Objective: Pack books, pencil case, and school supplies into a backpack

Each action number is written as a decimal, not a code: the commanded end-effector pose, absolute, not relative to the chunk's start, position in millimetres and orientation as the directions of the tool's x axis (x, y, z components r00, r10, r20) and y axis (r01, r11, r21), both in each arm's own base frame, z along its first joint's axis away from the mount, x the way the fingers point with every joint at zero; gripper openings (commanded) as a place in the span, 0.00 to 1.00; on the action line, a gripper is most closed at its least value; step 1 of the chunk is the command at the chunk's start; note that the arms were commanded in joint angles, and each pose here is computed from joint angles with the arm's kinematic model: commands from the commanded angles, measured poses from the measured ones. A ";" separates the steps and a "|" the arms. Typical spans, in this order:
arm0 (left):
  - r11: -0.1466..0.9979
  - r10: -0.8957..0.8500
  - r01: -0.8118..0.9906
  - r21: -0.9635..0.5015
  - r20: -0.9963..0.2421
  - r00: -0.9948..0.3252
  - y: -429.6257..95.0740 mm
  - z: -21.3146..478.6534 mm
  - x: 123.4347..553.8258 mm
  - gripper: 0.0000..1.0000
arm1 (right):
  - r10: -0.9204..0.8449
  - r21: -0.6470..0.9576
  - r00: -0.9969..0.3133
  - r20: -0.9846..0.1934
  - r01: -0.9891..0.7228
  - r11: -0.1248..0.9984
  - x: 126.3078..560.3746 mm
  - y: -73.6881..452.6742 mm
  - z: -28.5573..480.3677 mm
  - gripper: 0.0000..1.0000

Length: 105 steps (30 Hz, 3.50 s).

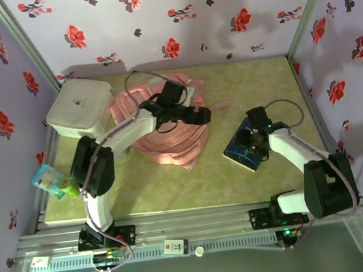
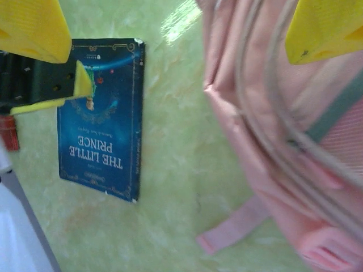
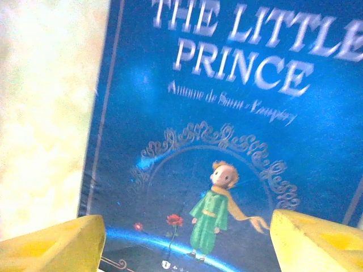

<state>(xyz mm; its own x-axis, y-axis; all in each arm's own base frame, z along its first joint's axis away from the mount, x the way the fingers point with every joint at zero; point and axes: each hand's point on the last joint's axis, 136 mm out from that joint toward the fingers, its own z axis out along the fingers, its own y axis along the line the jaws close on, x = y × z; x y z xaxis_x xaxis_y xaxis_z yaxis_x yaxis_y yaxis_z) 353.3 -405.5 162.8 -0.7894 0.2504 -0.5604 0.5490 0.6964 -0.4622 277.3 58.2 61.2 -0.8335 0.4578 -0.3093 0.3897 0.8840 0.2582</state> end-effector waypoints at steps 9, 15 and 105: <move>0.652 0.401 0.625 -0.430 -0.503 -0.765 -472.6 121.8 326.6 0.86 | 0.608 0.160 -0.681 -0.408 0.602 0.782 277.7 -8.9 70.9 0.78; 0.653 0.446 0.625 -0.429 -0.449 -0.774 -490.4 91.6 316.3 0.77 | 0.594 0.106 -0.717 -0.364 0.602 0.791 289.8 -20.0 51.6 0.73; 0.715 0.569 0.656 -0.244 -0.341 -0.748 -462.3 78.1 315.0 0.55 | 0.451 0.317 -0.801 -0.395 0.342 0.885 304.0 50.0 116.0 0.00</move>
